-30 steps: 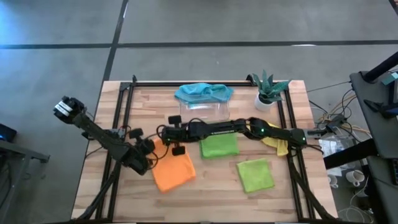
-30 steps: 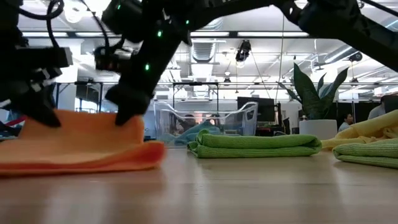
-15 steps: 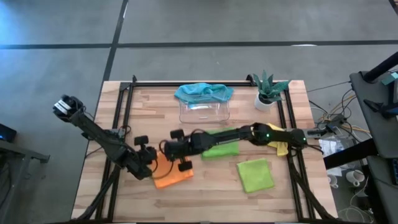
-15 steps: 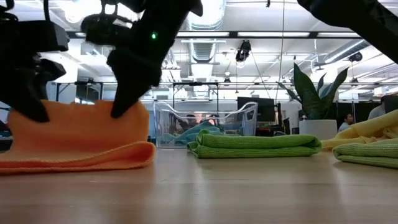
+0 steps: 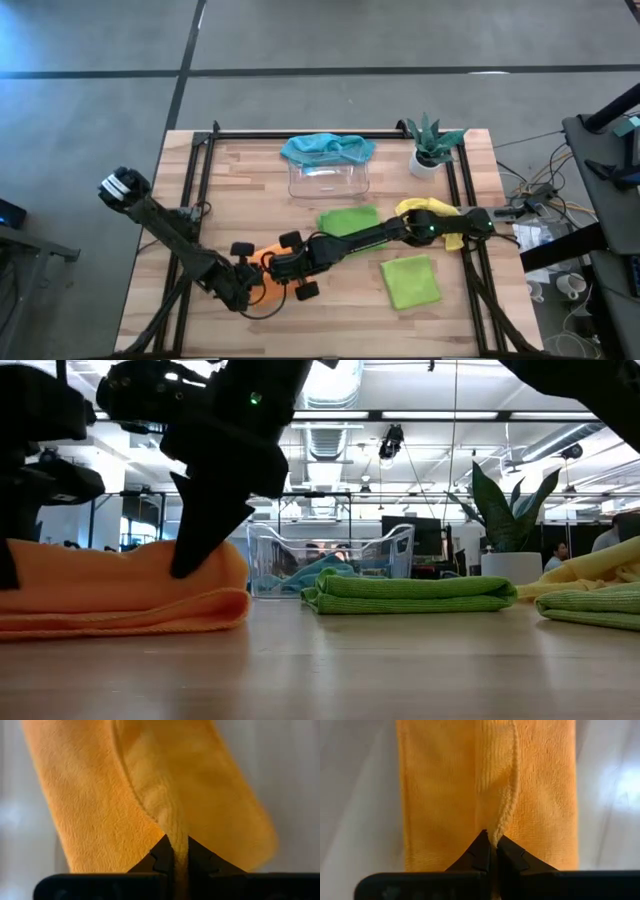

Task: Fold microfiber towels
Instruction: Fold the orange microfiber cloth

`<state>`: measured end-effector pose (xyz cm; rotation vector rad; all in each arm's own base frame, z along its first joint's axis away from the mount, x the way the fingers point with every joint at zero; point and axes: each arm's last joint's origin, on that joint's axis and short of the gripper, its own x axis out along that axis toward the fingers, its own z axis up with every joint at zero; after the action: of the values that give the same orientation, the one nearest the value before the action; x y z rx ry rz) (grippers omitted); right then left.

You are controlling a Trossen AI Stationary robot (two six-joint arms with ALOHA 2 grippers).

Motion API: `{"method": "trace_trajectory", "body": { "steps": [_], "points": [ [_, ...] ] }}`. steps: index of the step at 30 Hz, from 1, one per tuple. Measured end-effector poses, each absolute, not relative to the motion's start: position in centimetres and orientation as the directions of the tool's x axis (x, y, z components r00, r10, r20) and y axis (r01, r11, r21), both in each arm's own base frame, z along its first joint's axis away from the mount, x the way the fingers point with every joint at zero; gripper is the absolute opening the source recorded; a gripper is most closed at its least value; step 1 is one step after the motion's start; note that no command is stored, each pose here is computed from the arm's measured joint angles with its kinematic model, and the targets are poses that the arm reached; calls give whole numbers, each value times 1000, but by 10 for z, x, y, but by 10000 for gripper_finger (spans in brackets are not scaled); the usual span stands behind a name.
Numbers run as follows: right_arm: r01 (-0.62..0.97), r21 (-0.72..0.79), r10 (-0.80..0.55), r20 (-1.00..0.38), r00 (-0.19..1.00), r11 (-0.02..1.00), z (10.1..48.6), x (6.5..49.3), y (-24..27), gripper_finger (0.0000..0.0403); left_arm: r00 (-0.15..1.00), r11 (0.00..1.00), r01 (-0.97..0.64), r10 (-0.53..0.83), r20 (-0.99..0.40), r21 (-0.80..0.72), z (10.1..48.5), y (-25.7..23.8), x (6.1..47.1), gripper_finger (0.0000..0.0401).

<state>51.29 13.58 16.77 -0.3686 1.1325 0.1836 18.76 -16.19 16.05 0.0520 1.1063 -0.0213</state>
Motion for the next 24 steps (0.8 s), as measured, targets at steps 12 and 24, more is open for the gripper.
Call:
{"method": "trace_trajectory", "body": {
  "steps": [12, 24],
  "points": [
    [-335, -130, 7, -926, 378, 933, 151, 511, 148, 44, 397, 996, 73, -79, -915, -54, 146, -175, 197, 23],
    [-365, -74, 90, -906, 414, 928, 172, 506, 163, 144, 371, 942, 134, -335, -866, -308, 188, -181, 193, 139]
  ]
}}
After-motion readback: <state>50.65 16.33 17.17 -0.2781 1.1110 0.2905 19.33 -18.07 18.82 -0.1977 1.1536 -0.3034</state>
